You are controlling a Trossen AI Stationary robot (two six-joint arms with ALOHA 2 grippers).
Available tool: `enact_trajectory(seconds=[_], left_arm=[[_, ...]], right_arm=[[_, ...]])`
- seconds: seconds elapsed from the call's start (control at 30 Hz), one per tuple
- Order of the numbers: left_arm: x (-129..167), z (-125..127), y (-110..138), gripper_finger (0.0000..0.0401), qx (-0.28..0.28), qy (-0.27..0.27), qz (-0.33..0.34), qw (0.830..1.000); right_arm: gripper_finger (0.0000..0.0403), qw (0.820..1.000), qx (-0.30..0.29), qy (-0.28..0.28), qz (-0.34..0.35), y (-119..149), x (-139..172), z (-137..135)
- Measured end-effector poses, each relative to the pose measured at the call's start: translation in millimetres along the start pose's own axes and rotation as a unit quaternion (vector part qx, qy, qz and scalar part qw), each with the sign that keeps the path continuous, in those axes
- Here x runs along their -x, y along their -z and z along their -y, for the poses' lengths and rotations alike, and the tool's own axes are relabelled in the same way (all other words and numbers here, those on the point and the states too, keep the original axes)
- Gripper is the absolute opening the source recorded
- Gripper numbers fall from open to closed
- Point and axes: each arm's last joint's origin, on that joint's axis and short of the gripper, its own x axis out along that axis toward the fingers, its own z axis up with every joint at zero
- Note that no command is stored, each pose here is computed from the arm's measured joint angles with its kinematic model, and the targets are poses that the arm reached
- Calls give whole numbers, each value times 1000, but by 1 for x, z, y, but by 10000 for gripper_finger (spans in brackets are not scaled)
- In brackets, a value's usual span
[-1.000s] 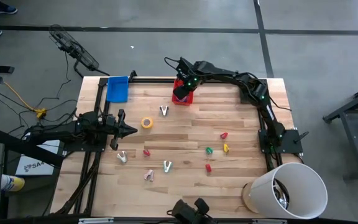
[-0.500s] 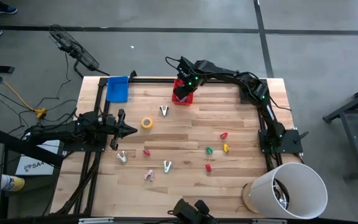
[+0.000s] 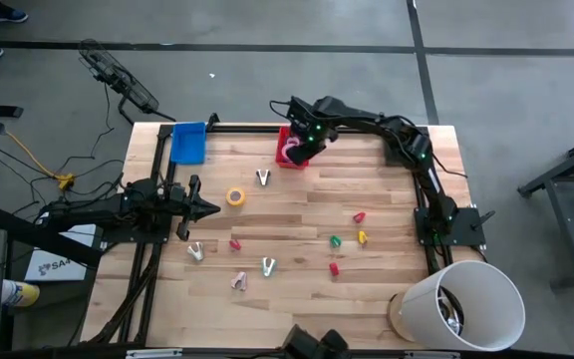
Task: Pick and place Stapler, Stapler remover, tape
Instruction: Put the green stapler into the black bin
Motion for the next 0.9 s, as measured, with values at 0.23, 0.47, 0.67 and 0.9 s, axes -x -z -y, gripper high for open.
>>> enact_trajectory(seconds=[0.23, 0.47, 0.67, 0.9], left_arm=[[0, 0, 0, 1, 0, 0, 0, 1000], [0, 0, 0, 1, 0, 0, 0, 1000], [0, 0, 0, 1, 0, 0, 0, 1000], [0, 0, 0, 1, 0, 0, 0, 1000]], right_arm=[[110, 999, 34, 26, -13, 11, 16, -7], [110, 992, 77, 79, -60, 29, 28, -14], [110, 984, 80, 135, -86, 40, 26, -24], [110, 977, 110, 152, -105, 53, 21, -47]])
